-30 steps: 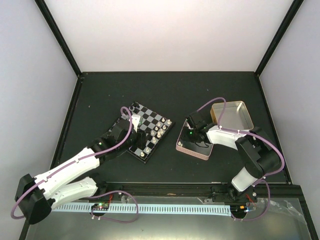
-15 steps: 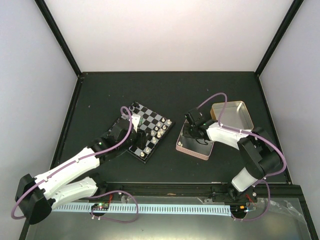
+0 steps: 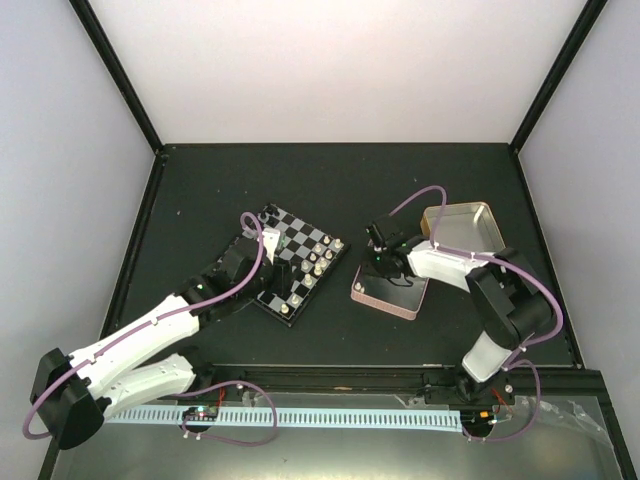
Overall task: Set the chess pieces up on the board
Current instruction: Pick up the chess piece from the storage box.
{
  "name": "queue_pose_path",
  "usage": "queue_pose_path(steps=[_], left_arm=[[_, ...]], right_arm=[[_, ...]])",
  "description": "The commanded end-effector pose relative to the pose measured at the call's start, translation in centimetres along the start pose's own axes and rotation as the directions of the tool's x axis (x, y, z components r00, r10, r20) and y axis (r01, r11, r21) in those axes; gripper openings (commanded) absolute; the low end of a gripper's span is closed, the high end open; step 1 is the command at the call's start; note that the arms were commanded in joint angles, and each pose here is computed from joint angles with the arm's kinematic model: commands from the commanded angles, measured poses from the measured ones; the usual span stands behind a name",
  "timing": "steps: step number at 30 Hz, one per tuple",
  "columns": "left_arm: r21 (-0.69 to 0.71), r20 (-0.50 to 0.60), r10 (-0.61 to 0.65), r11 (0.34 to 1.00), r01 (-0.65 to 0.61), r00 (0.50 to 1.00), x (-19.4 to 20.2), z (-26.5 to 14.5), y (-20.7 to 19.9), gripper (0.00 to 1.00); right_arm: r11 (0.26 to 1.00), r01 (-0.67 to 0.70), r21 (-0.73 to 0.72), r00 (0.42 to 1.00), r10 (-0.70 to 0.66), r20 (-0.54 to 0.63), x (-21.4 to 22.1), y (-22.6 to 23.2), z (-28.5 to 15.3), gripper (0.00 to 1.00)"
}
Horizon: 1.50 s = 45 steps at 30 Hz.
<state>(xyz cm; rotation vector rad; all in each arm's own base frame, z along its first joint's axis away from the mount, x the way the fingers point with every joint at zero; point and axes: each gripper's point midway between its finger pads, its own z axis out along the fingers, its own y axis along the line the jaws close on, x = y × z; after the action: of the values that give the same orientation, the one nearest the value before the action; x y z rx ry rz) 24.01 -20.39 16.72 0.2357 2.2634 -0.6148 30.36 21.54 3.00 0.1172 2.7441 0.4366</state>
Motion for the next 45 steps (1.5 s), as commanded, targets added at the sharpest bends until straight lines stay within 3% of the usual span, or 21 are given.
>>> queue_pose_path(steps=[1, 8, 15, 27, 37, 45], left_arm=[[0.011, 0.014, -0.001, 1.000, 0.001, 1.000, -0.4, -0.1, -0.1, 0.52], [0.012, 0.010, -0.004, 1.000, 0.004, 1.000, -0.3, -0.1, 0.0, 0.52], [0.015, 0.013, -0.004, 1.000, 0.004, 1.000, -0.4, -0.1, -0.1, 0.52], [0.016, 0.020, -0.007, 1.000, 0.007, 1.000, -0.5, -0.2, 0.0, 0.52], [0.018, 0.021, -0.008, 1.000, 0.008, 1.000, -0.4, -0.2, 0.1, 0.52], [0.025, 0.019, -0.009, 1.000, 0.008, 1.000, -0.5, -0.2, 0.0, 0.52]], right_arm=[[1.000, -0.008, 0.018, 1.000, 0.008, -0.005, -0.6, 0.0, 0.5, 0.20], [0.990, -0.017, 0.142, 1.000, 0.019, -0.010, -0.1, -2.4, 0.5, 0.12], [0.982, -0.018, 0.187, 0.999, 0.010, 0.041, -1.3, -2.8, -1.1, 0.12], [0.994, -0.029, 0.110, 0.999, 0.024, 0.043, -1.9, -0.5, -2.2, 0.28], [0.945, -0.014, 0.328, 1.000, 0.005, 0.030, -0.5, -4.8, -1.5, 0.33], [0.951, 0.019, 0.308, 1.000, -0.024, 0.013, -0.4, -4.4, -1.1, 0.32]])
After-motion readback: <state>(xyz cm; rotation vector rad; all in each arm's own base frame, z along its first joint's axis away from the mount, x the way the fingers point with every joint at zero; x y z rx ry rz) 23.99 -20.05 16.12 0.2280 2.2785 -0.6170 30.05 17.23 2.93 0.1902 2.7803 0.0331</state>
